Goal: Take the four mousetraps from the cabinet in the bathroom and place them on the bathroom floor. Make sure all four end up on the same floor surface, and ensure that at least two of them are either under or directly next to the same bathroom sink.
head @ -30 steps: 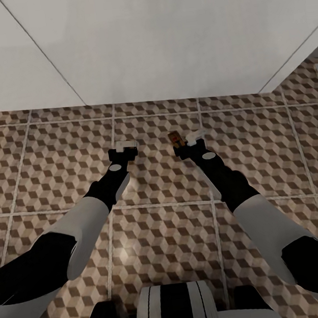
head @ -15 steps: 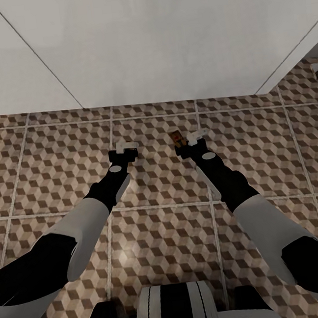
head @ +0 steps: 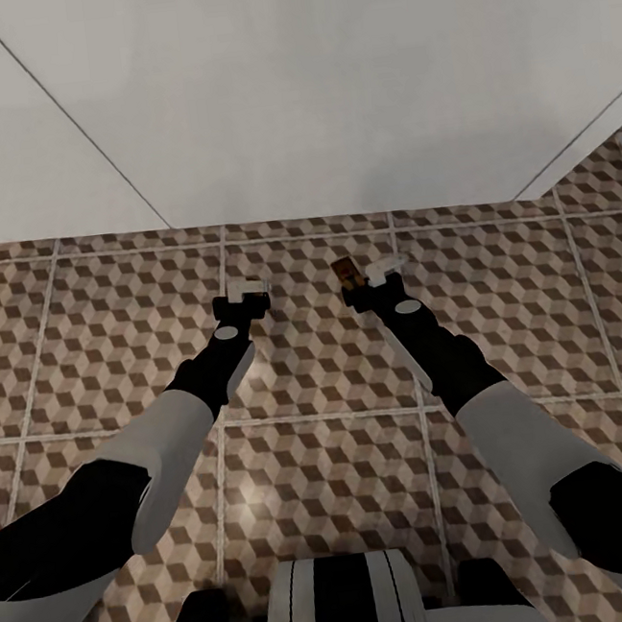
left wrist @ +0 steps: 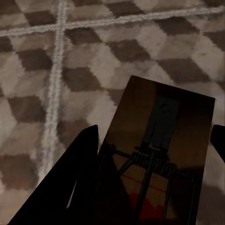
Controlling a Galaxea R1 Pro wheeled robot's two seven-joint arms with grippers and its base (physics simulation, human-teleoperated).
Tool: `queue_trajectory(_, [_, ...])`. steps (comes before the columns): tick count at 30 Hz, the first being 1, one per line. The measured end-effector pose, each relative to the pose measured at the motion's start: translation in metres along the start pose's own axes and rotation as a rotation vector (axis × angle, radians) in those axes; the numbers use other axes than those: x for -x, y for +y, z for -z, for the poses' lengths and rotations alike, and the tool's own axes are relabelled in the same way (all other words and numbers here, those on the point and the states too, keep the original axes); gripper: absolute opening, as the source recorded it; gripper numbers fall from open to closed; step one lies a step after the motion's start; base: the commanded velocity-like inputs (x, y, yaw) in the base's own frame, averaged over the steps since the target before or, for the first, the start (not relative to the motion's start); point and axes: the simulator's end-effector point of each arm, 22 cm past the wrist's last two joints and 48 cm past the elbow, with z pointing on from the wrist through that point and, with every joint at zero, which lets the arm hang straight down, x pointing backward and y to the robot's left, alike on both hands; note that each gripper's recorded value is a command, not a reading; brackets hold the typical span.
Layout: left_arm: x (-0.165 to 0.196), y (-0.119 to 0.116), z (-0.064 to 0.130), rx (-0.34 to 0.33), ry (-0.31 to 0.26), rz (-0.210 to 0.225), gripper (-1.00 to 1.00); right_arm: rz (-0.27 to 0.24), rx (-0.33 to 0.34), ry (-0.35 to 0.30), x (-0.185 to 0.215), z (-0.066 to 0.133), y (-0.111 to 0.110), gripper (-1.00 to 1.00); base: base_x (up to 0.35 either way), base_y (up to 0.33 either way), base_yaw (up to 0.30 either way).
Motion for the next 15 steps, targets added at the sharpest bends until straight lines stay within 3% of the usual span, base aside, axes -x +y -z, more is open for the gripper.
queue_trajectory(15, [-0.013,-0.002,0.003,-0.003,0.017,-0.001,-1.0,-0.004,-0.022,-0.011,-0.02,-0.007,-0.005,-1.0,0.008,0.004,0.0])
